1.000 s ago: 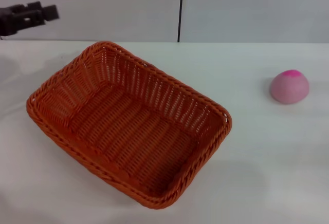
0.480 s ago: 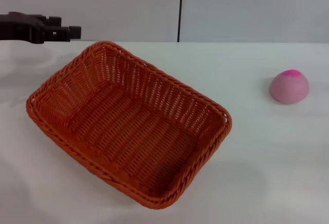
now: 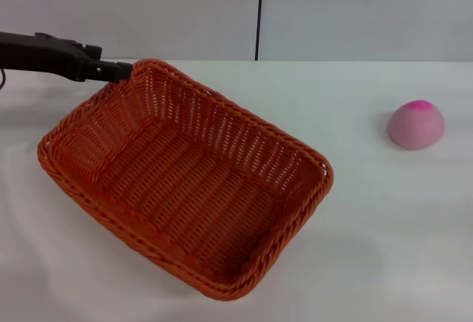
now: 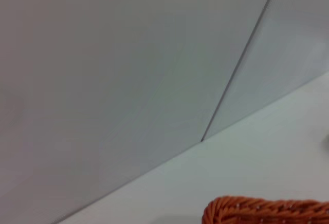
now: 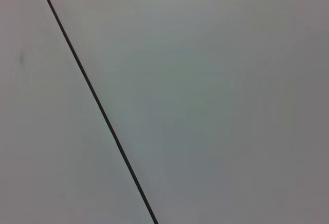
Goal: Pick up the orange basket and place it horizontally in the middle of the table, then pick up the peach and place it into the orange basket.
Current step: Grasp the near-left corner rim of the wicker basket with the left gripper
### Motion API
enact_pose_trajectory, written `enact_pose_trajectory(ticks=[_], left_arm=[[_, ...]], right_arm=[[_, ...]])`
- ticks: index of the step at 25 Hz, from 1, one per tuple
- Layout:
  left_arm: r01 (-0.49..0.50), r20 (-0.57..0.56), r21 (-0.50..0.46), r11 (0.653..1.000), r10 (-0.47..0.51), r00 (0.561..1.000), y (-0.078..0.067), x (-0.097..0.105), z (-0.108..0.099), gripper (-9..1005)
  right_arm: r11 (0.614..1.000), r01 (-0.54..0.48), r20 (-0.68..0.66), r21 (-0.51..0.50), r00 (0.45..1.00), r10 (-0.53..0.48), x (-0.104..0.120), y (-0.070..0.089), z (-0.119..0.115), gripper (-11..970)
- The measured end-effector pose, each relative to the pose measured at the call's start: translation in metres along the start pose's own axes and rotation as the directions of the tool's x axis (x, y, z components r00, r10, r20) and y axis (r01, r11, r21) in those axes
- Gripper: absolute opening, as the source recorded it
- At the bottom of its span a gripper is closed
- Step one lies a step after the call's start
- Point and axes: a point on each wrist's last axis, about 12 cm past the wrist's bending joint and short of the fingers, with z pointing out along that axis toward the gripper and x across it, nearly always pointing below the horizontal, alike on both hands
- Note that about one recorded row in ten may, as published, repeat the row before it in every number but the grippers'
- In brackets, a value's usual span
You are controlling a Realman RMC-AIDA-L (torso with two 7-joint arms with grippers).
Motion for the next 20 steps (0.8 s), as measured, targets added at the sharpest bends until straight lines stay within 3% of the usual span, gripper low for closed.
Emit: enact_pose_trajectory(ticks=[20], left_arm=[[-0.08,-0.189,-0.086,0.993,0.062,0.98,-0.009,-0.015,0.042,771]], right_arm=[[0.998,0.0,-0.01,0.061,1.0,0.001,0.0,-0.008,0.001,730]])
